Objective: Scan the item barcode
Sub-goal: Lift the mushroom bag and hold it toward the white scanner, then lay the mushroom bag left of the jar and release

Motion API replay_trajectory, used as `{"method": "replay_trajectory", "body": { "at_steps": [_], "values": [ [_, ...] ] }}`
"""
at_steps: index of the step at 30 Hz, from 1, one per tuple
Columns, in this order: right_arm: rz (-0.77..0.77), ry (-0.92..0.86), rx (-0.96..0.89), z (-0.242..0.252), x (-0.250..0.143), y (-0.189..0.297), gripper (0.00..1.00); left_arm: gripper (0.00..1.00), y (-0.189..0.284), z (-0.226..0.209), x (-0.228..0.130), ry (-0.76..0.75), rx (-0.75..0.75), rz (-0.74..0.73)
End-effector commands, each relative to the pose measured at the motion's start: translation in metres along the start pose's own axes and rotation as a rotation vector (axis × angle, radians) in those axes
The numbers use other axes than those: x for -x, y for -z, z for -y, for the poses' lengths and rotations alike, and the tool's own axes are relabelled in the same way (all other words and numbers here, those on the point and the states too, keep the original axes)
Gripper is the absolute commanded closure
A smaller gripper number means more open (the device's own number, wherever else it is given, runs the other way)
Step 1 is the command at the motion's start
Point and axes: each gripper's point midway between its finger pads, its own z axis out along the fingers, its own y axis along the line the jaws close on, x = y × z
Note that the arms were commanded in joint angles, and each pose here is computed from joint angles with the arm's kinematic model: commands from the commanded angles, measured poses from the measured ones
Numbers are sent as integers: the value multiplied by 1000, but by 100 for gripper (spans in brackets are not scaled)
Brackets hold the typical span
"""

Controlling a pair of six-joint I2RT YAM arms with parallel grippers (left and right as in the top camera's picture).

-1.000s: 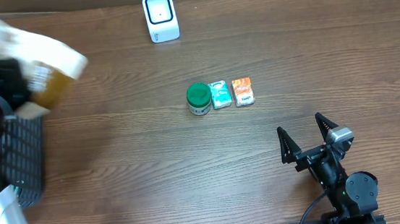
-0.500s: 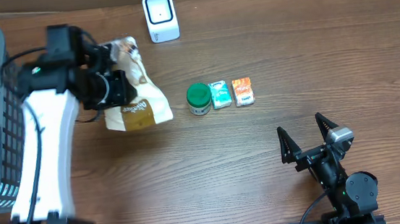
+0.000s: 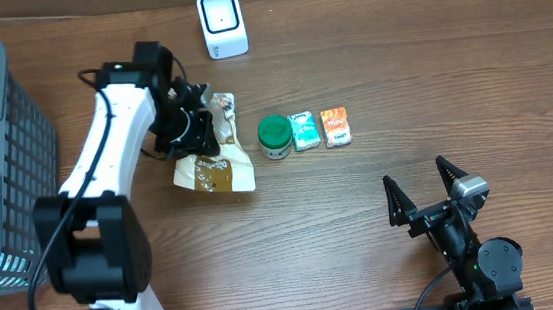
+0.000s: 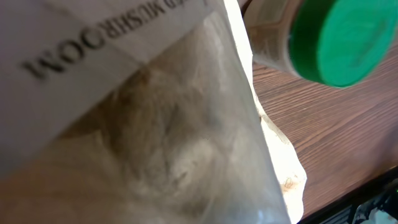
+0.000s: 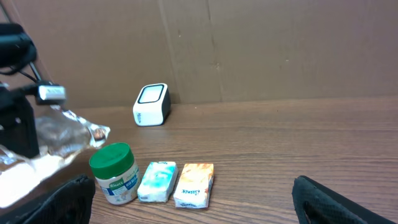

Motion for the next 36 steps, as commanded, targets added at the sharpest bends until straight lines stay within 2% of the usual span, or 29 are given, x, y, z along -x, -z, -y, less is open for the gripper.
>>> {"method": "replay_trajectory", "body": {
  "at_steps": [1,4,6,7,10,12,17,24,25,30,36],
  "values": [
    [1,0,-1,0,-3,0,0,80,-14,1,-2,19,-8,-44],
    [0,0,-1,0,-3,0,0,79,-24,1,-3,76,-8,-73],
    [0,-1,-1,0,-3,0,0,74,-29,3,-3,95,-10,-83],
    [1,0,-1,0,-3,0,0,69,-30,5,-3,92,-15,-85],
    [1,0,-1,0,-3,0,0,43,-33,13,-4,88,-19,-91],
    [1,0,-1,0,-3,0,0,34,-34,16,-5,92,-17,-95],
    [1,0,-1,0,-3,0,0,25,-36,20,-6,90,-12,-99],
    [1,0,-1,0,-3,0,0,6,-31,11,-7,137,47,-103],
    [1,0,-1,0,-3,0,0,0,-29,9,-7,146,63,-106],
    [1,0,-1,0,-3,0,0,0,-16,-5,-9,208,178,-108],
    [1,0,-1,0,-3,0,0,0,-1,-10,-7,236,245,-94]
  ]
}}
